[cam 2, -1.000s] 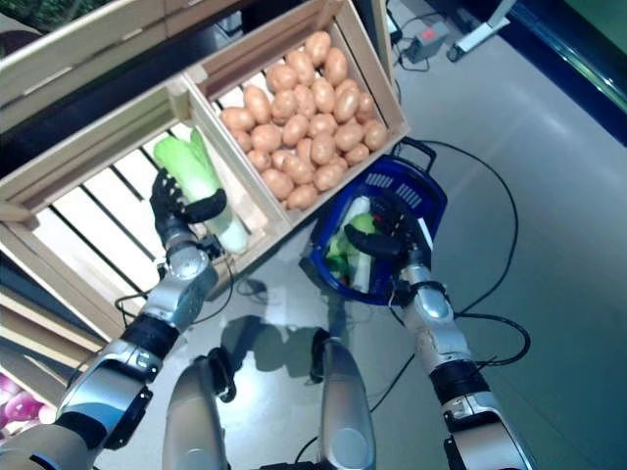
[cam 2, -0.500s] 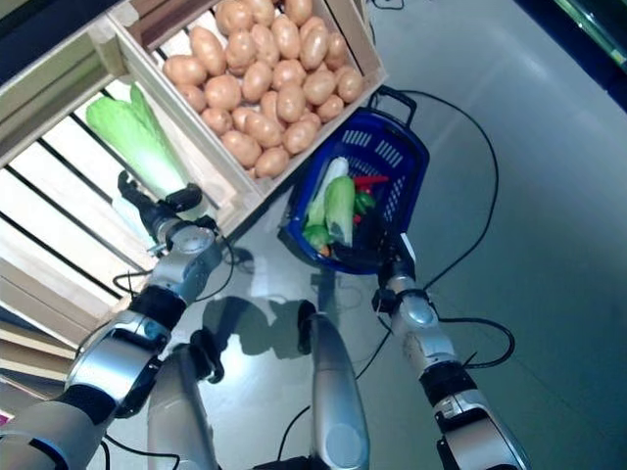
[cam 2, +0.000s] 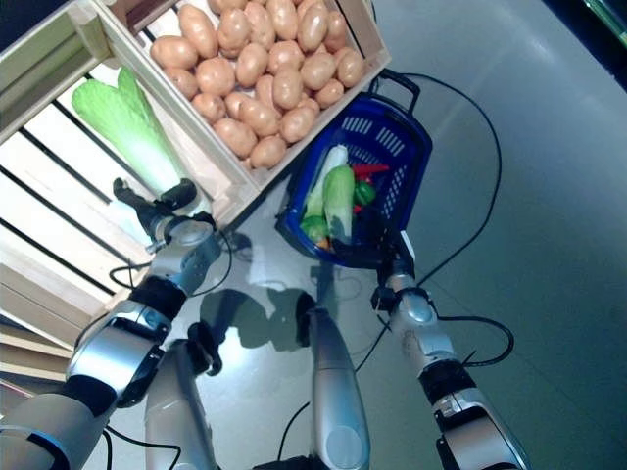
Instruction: Put vegetables into the basket
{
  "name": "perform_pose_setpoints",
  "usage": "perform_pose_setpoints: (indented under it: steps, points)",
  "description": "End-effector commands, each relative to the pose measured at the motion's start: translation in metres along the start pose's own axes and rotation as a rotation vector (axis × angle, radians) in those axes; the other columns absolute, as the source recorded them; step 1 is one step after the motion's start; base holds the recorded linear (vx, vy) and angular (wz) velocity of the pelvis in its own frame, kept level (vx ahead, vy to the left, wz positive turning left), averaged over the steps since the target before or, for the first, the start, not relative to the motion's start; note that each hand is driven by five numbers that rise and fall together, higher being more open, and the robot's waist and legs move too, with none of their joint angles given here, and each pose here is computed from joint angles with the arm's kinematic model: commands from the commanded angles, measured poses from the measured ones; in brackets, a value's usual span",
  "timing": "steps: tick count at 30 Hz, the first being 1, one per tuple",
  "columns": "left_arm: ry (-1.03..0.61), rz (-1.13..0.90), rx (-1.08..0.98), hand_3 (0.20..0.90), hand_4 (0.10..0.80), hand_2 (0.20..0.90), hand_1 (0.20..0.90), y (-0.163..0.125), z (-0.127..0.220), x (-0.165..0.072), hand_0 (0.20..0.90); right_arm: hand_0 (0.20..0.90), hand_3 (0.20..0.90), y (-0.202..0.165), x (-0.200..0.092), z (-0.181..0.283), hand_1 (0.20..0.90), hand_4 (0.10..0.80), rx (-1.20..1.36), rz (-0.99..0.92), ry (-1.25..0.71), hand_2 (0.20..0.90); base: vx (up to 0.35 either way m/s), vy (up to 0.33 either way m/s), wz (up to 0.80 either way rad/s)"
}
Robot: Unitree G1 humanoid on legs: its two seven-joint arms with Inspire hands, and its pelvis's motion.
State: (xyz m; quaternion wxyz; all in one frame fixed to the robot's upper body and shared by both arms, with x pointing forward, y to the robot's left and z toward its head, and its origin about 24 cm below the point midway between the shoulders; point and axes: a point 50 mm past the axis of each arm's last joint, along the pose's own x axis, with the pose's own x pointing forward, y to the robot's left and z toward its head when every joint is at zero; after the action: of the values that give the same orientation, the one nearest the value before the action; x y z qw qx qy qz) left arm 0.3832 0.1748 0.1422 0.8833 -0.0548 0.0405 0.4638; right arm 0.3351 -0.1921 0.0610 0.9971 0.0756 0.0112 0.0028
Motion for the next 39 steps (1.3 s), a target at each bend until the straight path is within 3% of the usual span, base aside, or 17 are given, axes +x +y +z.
perform_pose_setpoints:
  steps: [1,7,18,27,28,30,31,39]
  points:
    - [-0.08,0.034,-0.077,0.9,0.8,0.9,0.9,-0.009,0.034,-0.001,0.9,0.9,0.9,0.007,0.009,0.049,0.9,0.8,0.071,-0.011,-0.243,0.9,0.0,0.0,0.0]
    - [-0.126,-0.029,-0.096,0.9,0.8,0.9,0.9,-0.012,0.048,0.001,0.9,0.9,0.9,-0.003,0.007,0.048,0.9,0.8,0.061,-0.032,-0.234,0.9,-0.002,0.005,0.0]
    - [-0.083,-0.147,-0.118,0.9,0.8,0.9,0.9,-0.006,0.061,0.029,0.9,0.9,0.9,-0.012,0.005,0.045,0.9,0.8,0.052,-0.013,-0.225,0.9,-0.017,0.049,-0.07]
    - [-0.118,-0.332,-0.124,0.9,0.8,0.9,0.9,-0.012,0.072,0.031,0.9,0.9,0.9,-0.012,0.005,0.049,0.9,0.8,0.046,-0.004,-0.244,0.9,-0.006,0.012,-0.01]
    - [-0.12,-0.355,-0.134,0.813,0.742,0.813,0.813,-0.013,0.074,0.031,0.813,0.9,0.9,-0.012,0.005,0.05,0.9,0.8,0.046,-0.003,-0.247,0.9,0.0,0.0,0.0]
    - [-0.123,-0.38,-0.149,0.568,0.579,0.568,0.568,-0.014,0.075,0.03,0.568,0.9,0.9,-0.012,0.005,0.051,0.9,0.8,0.045,-0.004,-0.249,0.9,0.001,0.01,0.02]
    - [-0.132,-0.414,-0.166,0.3,0.4,0.3,0.3,-0.015,0.075,0.029,0.3,0.9,0.9,-0.011,0.005,0.051,0.9,0.8,0.044,-0.003,-0.252,0.9,0.0,0.0,0.0]
    - [-0.154,-0.465,-0.172,0.3,0.4,0.3,0.3,-0.017,0.077,0.026,0.3,0.9,0.9,-0.012,0.003,0.047,0.9,0.8,0.054,-0.006,-0.247,0.9,-0.001,0.003,0.07]
